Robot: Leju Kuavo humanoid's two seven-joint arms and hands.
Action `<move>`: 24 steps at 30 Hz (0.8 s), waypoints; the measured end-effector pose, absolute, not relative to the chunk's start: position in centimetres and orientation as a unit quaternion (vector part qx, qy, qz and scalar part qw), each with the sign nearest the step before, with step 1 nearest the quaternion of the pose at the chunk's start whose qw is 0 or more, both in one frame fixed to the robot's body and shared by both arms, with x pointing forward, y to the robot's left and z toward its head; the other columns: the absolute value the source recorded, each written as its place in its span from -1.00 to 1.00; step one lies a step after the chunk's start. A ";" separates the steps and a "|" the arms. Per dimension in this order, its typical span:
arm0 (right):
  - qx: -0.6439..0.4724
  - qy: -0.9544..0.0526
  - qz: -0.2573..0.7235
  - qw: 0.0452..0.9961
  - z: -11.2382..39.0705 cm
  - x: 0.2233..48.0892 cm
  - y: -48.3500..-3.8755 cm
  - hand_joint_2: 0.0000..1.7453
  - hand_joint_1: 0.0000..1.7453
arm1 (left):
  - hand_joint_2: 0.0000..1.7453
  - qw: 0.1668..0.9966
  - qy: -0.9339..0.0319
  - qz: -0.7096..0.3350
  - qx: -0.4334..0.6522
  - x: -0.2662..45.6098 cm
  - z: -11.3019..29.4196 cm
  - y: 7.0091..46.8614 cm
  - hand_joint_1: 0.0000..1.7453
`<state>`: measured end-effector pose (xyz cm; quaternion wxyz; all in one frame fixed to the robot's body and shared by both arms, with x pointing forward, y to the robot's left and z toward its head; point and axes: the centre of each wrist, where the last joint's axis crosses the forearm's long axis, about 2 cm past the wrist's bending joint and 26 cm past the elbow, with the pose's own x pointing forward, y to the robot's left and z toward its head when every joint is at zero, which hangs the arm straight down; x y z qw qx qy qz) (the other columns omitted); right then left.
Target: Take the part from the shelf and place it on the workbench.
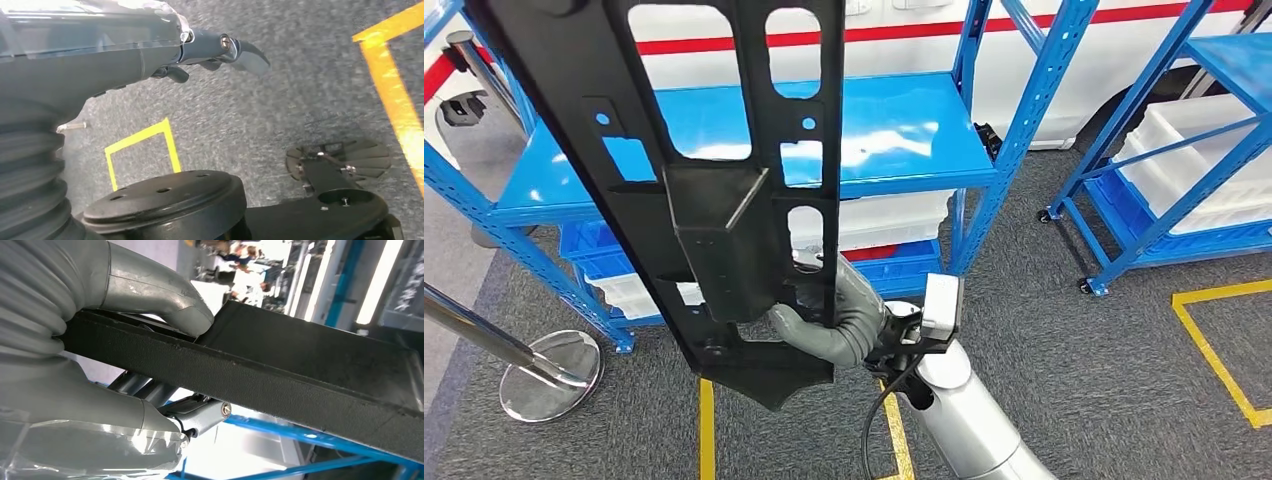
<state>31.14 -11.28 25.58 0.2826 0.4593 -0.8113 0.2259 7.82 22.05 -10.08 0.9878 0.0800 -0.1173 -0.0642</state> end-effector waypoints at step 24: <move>0.369 -0.851 0.136 0.347 20.7 30.6 -17.6 1.00 1.00 | 1.00 0.980 -0.136 -0.119 0.083 7.9 -10.0 21.8 -1.00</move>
